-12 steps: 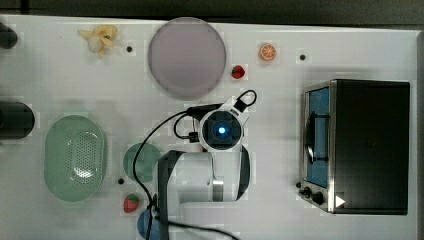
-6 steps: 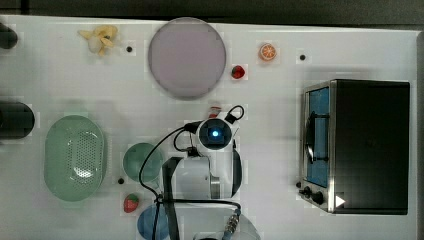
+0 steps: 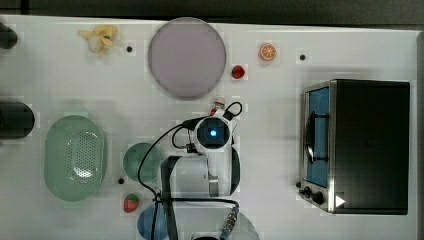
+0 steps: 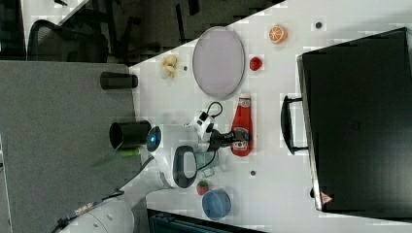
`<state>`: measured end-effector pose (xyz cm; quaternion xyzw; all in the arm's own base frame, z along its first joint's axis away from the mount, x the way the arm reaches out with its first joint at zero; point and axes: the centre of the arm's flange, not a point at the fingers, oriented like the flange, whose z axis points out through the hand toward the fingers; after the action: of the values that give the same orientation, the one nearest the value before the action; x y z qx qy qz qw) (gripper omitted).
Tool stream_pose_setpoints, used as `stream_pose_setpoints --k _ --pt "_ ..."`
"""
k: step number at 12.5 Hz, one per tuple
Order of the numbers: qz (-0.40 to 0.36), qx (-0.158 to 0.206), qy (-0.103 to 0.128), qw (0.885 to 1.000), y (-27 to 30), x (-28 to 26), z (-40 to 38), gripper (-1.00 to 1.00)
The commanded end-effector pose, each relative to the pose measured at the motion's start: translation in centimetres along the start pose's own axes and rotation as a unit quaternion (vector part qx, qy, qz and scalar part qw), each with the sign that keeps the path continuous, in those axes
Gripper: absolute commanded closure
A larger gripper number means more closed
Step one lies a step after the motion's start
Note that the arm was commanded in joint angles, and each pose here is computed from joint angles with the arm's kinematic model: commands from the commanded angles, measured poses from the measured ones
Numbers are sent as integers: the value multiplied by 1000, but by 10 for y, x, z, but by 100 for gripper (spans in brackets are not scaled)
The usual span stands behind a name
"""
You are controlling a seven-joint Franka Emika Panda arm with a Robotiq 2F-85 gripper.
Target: Pick Ketchup from the table and place it in strainer.
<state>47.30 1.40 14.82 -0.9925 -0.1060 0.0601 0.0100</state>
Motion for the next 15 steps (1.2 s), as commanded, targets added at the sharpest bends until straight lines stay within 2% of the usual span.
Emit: stream_pose_setpoints --k 1,3,8,9,12,15 --pt "-14 -13 44 999 8 19 -33 -25" --pt "-9 -21 53 998 10 20 -64 -25" --pt "-7 -43 24 999 -16 13 -186 -25" --pt "-14 -49 22 998 -29 13 -209 -25" --pt "0 -55 35 998 -85 14 -262 -25" --pt "53 -27 34 998 -158 13 -275 -25"
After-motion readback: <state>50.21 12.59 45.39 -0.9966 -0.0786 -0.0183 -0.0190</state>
